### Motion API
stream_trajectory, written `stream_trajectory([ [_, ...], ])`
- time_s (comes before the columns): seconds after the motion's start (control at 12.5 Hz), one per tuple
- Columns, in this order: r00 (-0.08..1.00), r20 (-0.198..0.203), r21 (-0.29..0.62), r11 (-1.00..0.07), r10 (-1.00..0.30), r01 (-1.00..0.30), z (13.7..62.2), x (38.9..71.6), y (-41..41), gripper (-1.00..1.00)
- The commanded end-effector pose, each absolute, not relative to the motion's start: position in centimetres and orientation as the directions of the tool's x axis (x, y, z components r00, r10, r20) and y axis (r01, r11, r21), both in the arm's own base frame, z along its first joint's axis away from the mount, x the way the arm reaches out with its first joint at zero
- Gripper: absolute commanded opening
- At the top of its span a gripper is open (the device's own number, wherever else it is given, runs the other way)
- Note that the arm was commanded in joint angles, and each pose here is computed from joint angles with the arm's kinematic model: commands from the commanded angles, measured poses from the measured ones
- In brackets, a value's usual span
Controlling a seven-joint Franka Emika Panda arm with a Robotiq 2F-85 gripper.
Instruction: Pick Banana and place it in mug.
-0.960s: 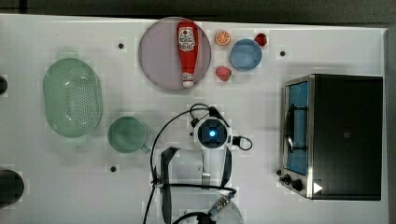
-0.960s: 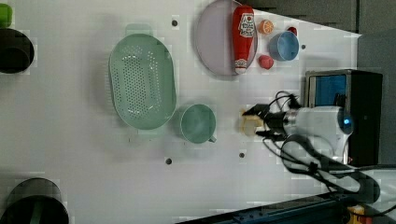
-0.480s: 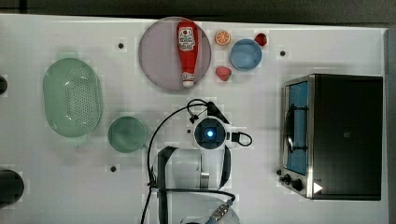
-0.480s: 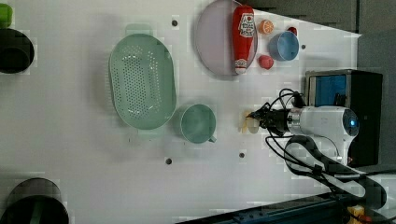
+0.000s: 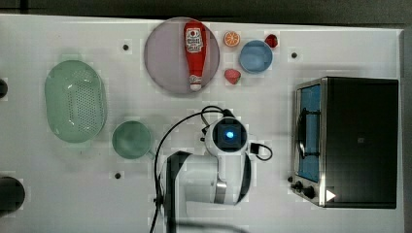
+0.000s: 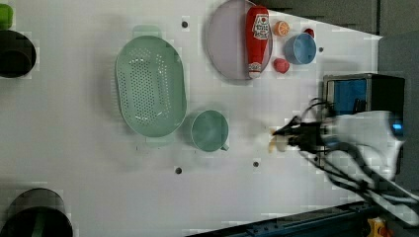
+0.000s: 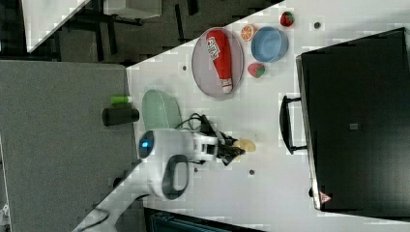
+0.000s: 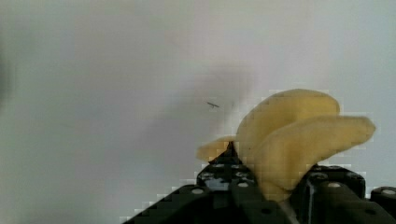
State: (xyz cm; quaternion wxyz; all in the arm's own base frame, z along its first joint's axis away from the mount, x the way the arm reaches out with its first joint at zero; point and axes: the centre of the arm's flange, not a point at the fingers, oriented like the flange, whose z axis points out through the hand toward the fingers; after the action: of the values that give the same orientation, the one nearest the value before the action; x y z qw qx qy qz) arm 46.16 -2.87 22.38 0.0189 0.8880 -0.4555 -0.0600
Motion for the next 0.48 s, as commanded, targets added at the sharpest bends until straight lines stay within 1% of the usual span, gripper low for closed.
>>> stream_trajectory([
  [0.08, 0.59, -0.012, -0.011, -0.59, -0.807, -0.807, 36.4, 49.0, -4.8, -0.46],
  [0.24, 0.594, -0.043, 0.013, -0.595, -0.803, -0.803, 41.4, 48.3, -4.6, -0.46],
  [0.32, 0.602, -0.057, 0.029, -0.604, -0.796, -0.796, 42.9, 47.8, -3.9, -0.46],
  [0.4, 0.613, -0.05, 0.025, -0.614, -0.789, -0.789, 44.1, 47.6, -2.9, -0.46],
  [0.48, 0.61, -0.029, 0.009, -0.61, -0.792, -0.792, 45.4, 47.6, -1.5, -0.46],
])
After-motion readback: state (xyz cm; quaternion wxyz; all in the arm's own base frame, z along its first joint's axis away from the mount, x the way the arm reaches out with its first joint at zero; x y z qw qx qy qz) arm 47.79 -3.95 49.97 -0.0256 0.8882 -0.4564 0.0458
